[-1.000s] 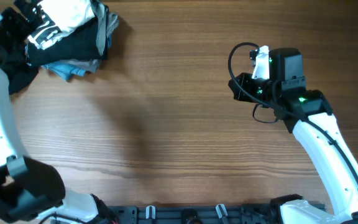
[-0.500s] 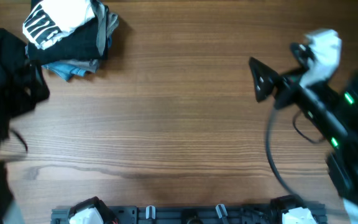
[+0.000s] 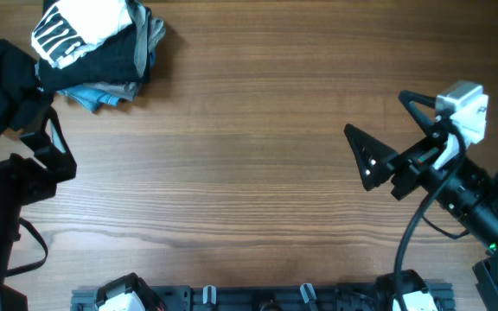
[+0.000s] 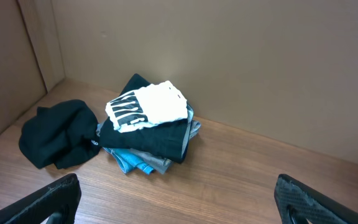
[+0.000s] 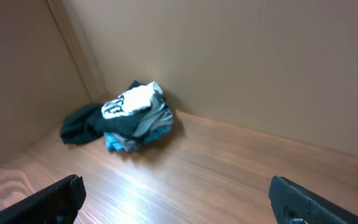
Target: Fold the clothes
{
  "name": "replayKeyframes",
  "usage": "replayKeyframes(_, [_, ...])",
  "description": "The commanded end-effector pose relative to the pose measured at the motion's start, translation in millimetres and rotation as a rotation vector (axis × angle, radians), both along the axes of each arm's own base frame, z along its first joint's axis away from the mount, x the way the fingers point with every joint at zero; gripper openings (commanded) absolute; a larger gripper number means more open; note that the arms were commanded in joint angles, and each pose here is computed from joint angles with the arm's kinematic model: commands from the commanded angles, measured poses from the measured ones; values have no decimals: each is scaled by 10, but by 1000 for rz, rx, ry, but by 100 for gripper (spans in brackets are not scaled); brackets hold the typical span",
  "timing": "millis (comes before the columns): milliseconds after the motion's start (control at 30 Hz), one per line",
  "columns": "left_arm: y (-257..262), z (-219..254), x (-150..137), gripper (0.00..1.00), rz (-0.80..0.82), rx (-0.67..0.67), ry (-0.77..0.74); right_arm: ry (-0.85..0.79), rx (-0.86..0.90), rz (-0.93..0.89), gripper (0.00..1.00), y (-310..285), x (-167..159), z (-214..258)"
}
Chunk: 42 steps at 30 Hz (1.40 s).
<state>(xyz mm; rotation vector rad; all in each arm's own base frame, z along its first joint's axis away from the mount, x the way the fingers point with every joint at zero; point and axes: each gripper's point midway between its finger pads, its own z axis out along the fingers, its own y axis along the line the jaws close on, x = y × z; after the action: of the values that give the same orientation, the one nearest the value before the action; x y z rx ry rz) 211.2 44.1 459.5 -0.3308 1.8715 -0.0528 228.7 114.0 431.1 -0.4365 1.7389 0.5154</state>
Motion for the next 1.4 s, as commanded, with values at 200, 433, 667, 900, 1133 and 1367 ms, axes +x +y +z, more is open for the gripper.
replayKeyframes(200, [-30,7,-12,100,-18,10,-5,-159,-261,-171,100,-465,-404,-244])
replayKeyframes(433, [-30,7,-12,100,-18,10,-5,-332,-258,-212,100,-554,-720,-997])
replayKeyframes(667, [-30,7,-12,100,-18,10,-5,-348,-246,-126,100,-428,-294,-1850])
replayKeyframes(900, [-30,7,-12,100,-18,10,-5,-189,19,-272,100,-614,70,-2524])
replayKeyframes(1133, [-30,7,-12,100,-18,10,-5,-241,14,-276,100,-622,95,-2491])
replayKeyframes(1367, [-30,7,-12,100,-18,10,-5,-236,13,-276,100,-623,98,-2501])
